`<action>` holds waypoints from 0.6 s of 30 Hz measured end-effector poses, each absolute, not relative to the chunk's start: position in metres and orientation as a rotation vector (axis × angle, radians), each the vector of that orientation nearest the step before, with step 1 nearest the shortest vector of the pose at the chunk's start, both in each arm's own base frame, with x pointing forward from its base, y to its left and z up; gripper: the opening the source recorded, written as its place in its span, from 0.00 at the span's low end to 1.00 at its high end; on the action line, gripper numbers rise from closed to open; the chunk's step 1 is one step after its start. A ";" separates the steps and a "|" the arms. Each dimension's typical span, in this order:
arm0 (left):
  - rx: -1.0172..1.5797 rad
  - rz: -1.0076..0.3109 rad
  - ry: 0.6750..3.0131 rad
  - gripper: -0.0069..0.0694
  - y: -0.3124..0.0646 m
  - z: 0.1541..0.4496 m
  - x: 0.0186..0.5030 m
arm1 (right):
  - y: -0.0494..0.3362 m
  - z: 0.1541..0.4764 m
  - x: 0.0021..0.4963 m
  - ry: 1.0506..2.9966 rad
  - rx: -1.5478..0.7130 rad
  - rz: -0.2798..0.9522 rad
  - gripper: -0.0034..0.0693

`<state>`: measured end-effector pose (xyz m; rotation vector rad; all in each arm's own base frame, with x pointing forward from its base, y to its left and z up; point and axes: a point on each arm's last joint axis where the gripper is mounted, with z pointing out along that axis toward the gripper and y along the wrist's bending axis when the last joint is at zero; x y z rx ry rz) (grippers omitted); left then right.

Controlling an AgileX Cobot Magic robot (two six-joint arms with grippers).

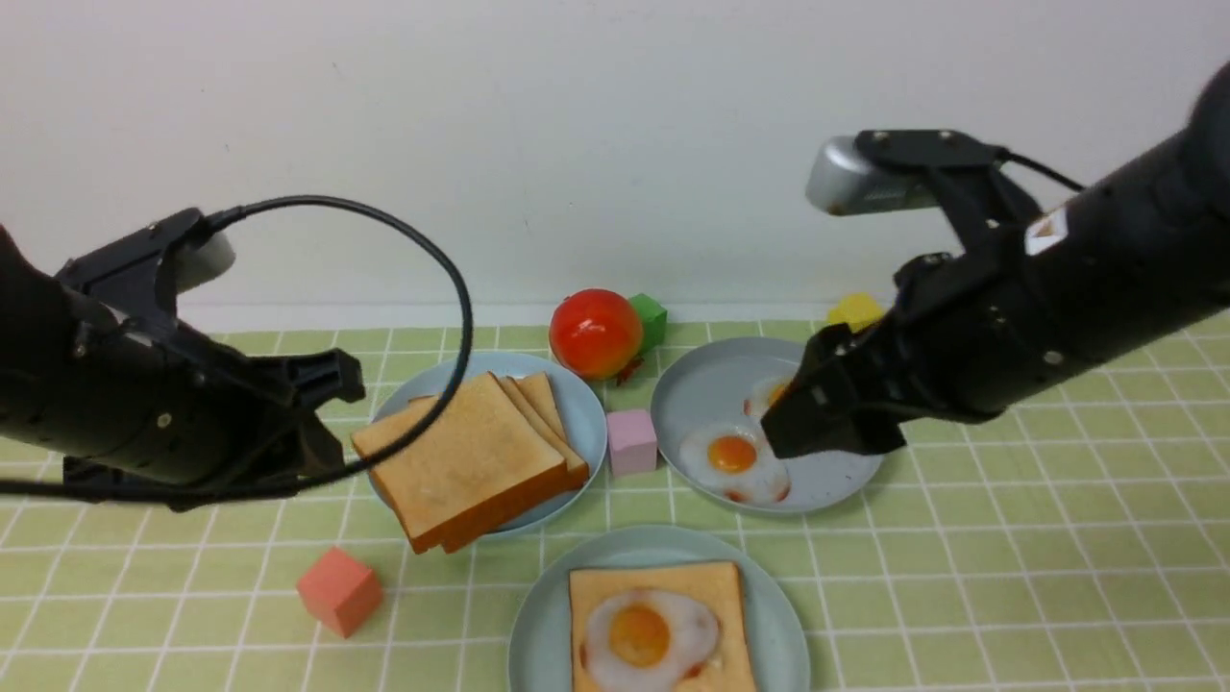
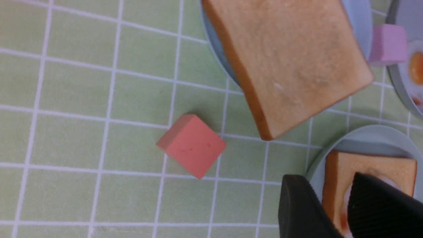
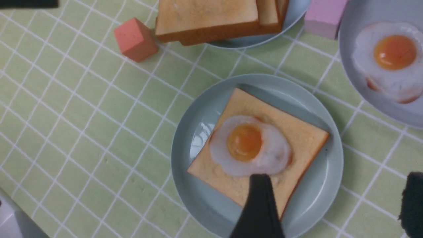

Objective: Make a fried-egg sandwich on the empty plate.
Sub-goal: Use the left arm to grab a slice of bread

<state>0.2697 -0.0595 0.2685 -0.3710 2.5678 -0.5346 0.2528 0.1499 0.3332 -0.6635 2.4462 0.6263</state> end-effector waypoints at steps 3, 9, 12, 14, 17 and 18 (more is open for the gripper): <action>-0.462 -0.634 2.594 0.40 -0.051 0.252 0.284 | 0.142 0.335 0.235 2.412 -0.708 0.610 0.79; -0.529 -0.749 2.630 0.48 -0.050 0.210 0.311 | 0.134 0.337 0.215 2.347 -0.771 0.603 0.79; -0.549 -0.751 2.653 0.54 -0.051 0.197 0.321 | 0.133 0.341 0.212 2.326 -0.774 0.612 0.80; -0.556 -0.741 2.655 0.57 -0.050 0.191 0.327 | 0.133 0.342 0.211 2.322 -0.773 0.616 0.80; -0.559 -0.734 2.649 0.58 -0.050 0.187 0.332 | 0.133 0.342 0.211 2.323 -0.772 0.621 0.80; -0.572 -0.735 2.633 0.58 -0.050 0.184 0.337 | 0.134 0.342 0.211 2.324 -0.772 0.624 0.80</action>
